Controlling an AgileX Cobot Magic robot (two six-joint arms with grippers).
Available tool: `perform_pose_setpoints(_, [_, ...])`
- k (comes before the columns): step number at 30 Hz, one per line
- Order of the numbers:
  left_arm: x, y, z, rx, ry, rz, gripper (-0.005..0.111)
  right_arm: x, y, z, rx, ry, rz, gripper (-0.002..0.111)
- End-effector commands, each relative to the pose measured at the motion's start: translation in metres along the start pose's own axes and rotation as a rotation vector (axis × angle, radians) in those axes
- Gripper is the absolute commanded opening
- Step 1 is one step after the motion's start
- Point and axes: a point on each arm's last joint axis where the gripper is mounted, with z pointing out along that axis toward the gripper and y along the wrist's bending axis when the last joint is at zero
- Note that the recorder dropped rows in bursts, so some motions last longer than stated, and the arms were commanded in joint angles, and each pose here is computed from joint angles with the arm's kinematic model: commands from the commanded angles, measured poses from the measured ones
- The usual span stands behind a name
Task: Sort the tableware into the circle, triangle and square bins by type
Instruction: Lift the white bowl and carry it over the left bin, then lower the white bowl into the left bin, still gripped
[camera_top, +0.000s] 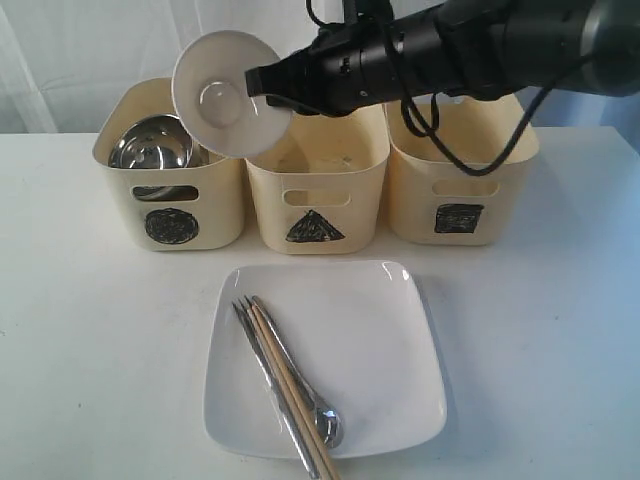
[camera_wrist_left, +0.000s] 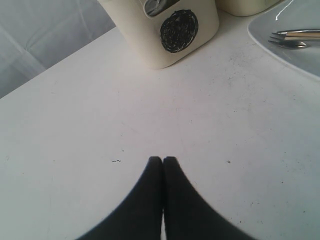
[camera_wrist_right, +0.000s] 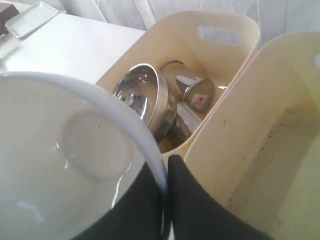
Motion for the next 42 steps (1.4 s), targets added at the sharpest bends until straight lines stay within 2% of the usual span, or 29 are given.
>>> perform_pose_setpoints(1, [0.001, -0.001, 0.0, 0.003, -0.005, -0.004, 0.0, -0.01, -0.005, 0.028, -0.057, -0.054, -0.05, 0.0])
perform_pose_setpoints(4, [0.001, -0.001, 0.0, 0.003, -0.005, -0.004, 0.0, -0.012, -0.002, 0.042, -0.115, -0.072, -0.057, 0.0])
perform_pose_setpoints(17, [0.001, -0.001, 0.0, 0.003, -0.005, -0.004, 0.0, -0.016, 0.018, 0.084, -0.184, -0.106, -0.179, 0.0])
perform_pose_setpoints(33, [0.001, -0.001, 0.0, 0.003, -0.005, -0.004, 0.0, -0.029, -0.012, 0.085, 0.097, -0.2, -0.201, 0.0])
perform_pose_setpoints(42, [0.001, -0.001, 0.0, 0.003, -0.005, -0.004, 0.0, -0.007, -0.023, 0.108, 0.103, -0.146, -0.232, 0.0])
